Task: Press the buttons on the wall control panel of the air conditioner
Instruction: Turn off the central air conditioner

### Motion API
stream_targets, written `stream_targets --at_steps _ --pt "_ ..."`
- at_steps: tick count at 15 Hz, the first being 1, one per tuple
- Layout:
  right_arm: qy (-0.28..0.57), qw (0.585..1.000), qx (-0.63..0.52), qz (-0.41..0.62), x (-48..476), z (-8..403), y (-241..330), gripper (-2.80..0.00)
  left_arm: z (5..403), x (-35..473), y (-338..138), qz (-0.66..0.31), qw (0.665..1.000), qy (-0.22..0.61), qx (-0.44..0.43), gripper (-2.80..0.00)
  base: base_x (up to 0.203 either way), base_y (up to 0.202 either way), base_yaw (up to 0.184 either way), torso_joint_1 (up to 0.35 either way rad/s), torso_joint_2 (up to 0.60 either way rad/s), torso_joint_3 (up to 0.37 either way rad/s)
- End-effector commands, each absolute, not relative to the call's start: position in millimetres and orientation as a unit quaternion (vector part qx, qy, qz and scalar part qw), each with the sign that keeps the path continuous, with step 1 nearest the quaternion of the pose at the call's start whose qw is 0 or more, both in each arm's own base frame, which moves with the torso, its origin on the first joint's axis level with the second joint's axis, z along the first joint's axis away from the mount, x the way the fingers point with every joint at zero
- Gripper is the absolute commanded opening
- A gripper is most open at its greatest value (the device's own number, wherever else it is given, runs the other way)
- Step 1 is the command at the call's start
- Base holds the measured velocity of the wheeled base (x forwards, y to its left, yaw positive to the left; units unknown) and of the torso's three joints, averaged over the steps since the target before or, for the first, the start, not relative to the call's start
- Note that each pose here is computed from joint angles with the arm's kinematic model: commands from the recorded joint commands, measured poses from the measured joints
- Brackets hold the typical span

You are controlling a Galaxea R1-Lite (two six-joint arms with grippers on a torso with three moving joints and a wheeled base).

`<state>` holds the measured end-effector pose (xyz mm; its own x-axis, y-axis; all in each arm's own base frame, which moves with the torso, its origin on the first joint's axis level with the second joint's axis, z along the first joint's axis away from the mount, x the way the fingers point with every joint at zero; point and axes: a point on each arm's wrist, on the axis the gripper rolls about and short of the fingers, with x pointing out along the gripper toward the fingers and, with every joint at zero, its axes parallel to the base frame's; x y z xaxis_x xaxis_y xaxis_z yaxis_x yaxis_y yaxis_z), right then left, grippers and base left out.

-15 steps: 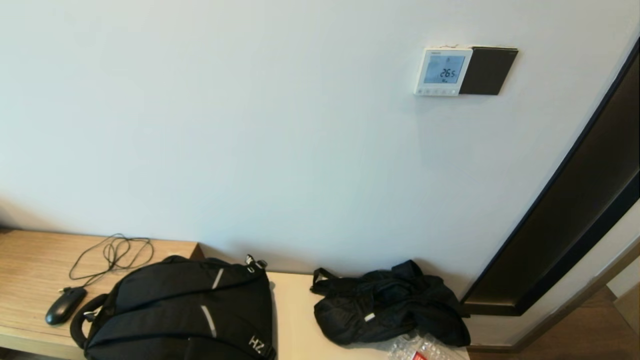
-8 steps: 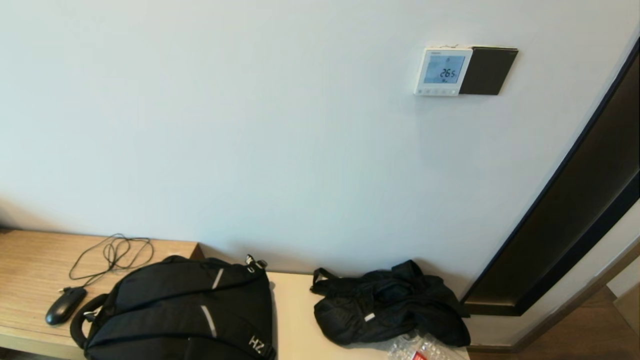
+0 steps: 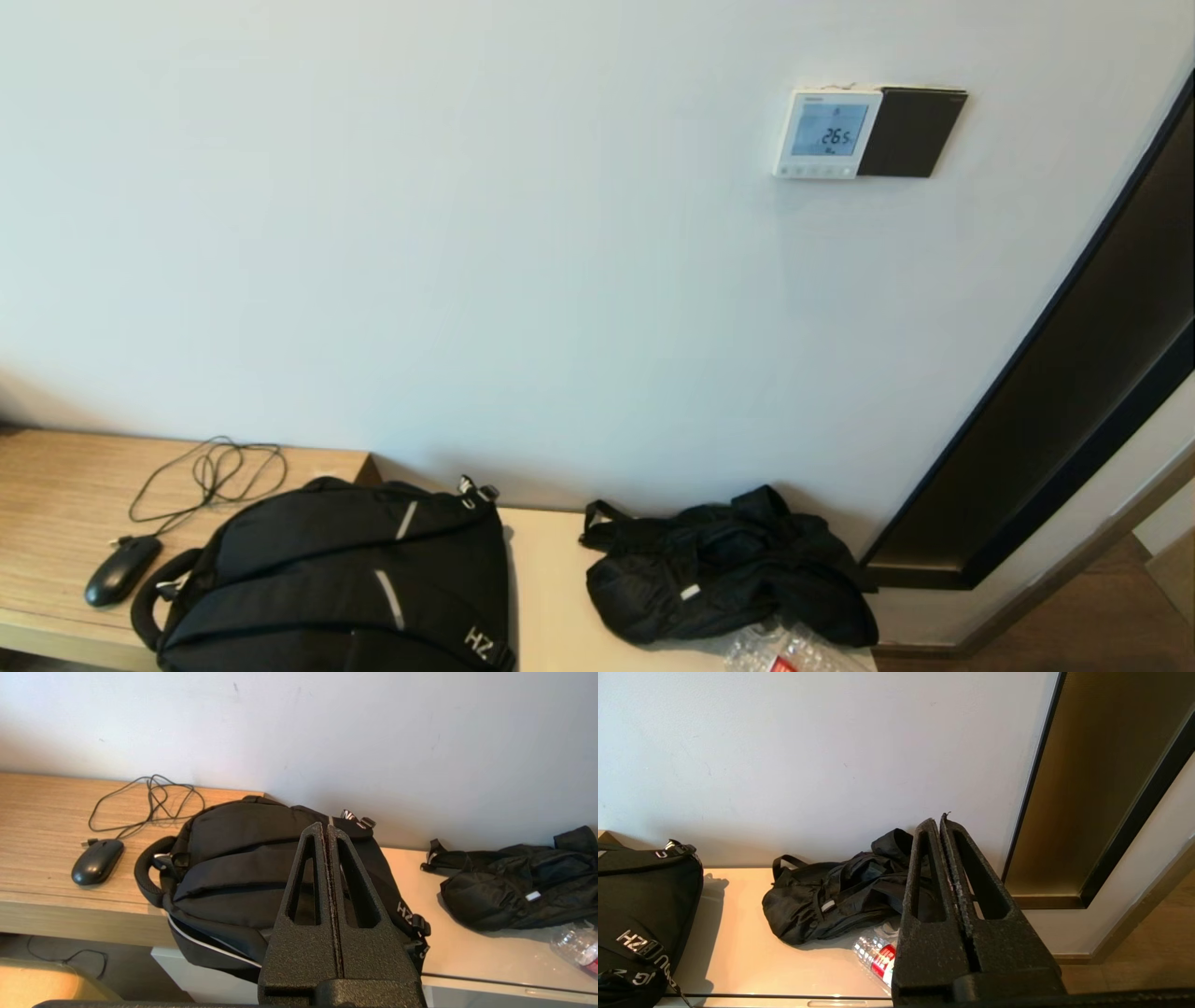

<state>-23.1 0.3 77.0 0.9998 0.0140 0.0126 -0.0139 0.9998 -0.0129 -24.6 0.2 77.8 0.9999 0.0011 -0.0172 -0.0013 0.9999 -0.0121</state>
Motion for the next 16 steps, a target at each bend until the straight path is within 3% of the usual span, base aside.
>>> stream_targets --at_steps 1,16 --pt "-0.007 1.000 -0.007 0.007 -23.3 77.5 0.2 -2.80 77.7 -24.6 0.2 0.001 1.000 0.008 -0.007 -2.80 0.000 0.000 0.000 0.000 0.00 0.000" --pt "-0.006 1.000 -0.008 0.008 -23.3 77.3 0.2 -2.80 77.7 -24.6 0.2 0.001 1.000 0.008 -0.007 -2.80 0.000 0.000 0.000 0.000 0.00 0.000"
